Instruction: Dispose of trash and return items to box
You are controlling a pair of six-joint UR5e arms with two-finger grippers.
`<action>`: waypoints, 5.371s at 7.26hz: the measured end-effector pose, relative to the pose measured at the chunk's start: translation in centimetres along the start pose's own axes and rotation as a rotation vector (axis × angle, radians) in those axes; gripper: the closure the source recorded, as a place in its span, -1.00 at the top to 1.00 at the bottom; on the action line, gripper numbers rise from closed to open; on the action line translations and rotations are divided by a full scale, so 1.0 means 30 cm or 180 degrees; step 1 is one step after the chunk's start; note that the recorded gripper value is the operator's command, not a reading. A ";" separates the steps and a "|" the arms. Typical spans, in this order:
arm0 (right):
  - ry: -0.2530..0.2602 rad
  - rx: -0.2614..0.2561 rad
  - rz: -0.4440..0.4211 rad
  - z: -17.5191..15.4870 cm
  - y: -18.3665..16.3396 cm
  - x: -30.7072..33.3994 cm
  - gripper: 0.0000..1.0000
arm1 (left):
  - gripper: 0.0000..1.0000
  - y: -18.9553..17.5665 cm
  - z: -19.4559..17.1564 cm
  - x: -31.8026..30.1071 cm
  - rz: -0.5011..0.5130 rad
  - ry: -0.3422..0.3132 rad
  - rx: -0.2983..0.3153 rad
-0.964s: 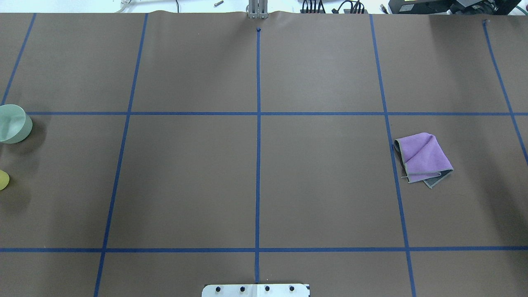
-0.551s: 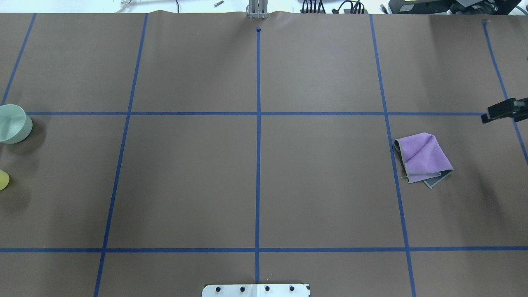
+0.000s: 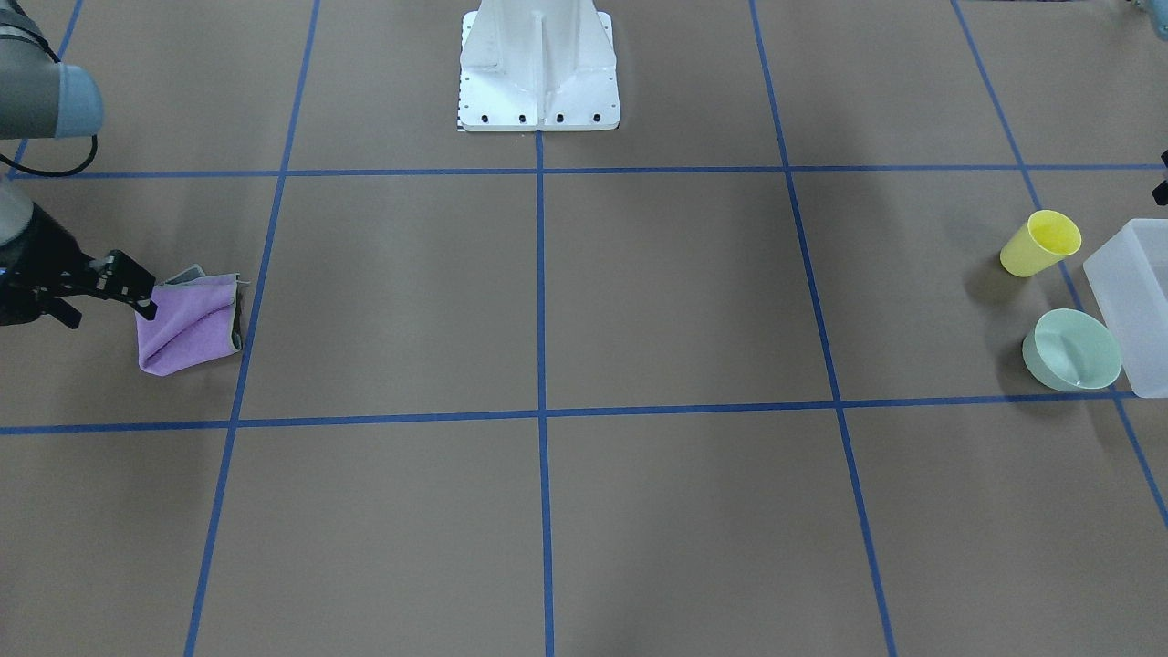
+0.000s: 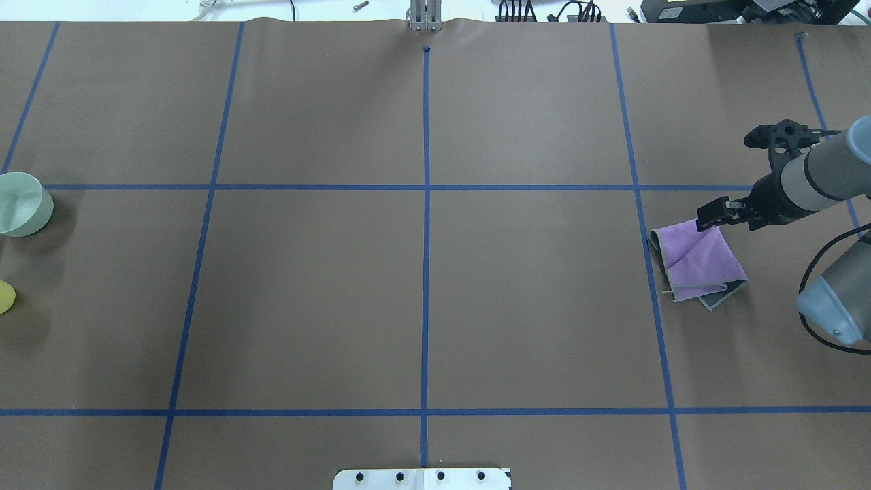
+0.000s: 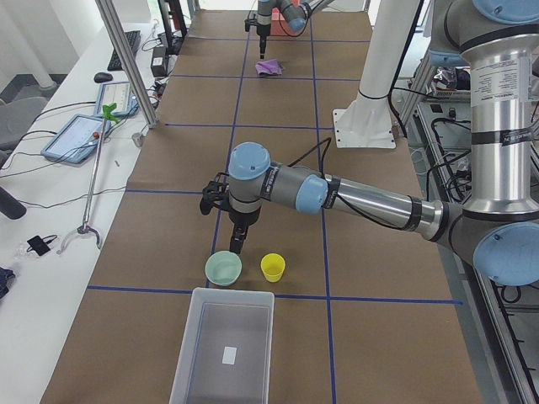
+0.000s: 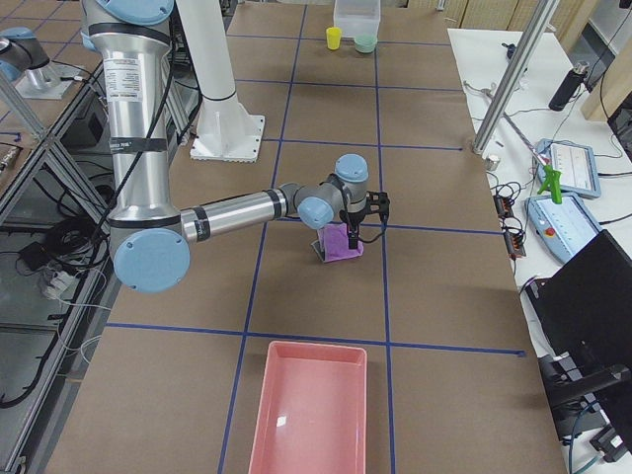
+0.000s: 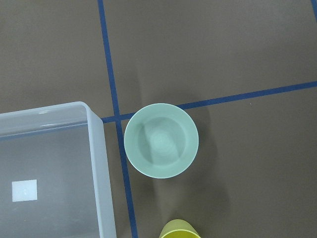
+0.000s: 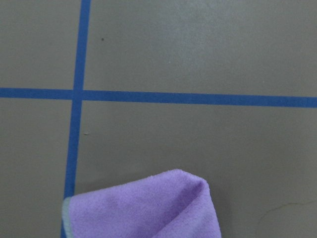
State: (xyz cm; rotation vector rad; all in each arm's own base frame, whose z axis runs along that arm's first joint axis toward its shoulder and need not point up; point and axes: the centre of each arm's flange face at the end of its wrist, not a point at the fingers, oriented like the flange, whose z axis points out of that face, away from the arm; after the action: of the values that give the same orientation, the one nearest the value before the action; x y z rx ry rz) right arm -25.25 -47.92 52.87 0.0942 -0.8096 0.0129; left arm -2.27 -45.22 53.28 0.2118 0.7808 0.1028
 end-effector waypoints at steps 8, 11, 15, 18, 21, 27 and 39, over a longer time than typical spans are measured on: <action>0.0036 -0.0134 0.0136 0.147 -0.021 -0.018 -1.00 | 0.95 0.004 0.012 -0.013 -0.0032 0.0008 -0.0023; -0.0099 -0.0172 0.0142 0.136 -0.009 -0.016 -1.00 | 0.95 -0.004 0.017 -0.013 -0.0298 0.0016 -0.0023; -0.0599 0.0051 0.0405 -0.255 -0.106 0.177 -1.00 | 0.95 -0.008 0.013 -0.008 -0.0340 0.0019 -0.0012; -0.0357 0.0472 0.0220 -0.539 0.044 0.733 -1.00 | 0.95 -0.008 0.013 -0.009 -0.0344 0.0020 -0.0011; 0.0467 0.0289 -0.0309 -0.722 0.176 1.231 -1.00 | 0.95 -0.009 0.013 -0.006 -0.0340 0.0024 -0.0012; 0.1332 0.0397 -0.0107 -0.675 0.236 1.495 -1.00 | 0.95 -0.011 0.002 0.002 -0.0327 0.0027 0.0009; 0.0598 0.0646 0.0162 -0.487 0.097 1.238 1.00 | 0.95 0.027 0.209 -0.044 -0.0423 -0.0253 0.0073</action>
State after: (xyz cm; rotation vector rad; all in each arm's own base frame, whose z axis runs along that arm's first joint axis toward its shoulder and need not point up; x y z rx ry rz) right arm 10.80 -44.63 69.95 0.2605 -0.6208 0.1502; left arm 1.22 -45.60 58.71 0.1841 0.7150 -0.0400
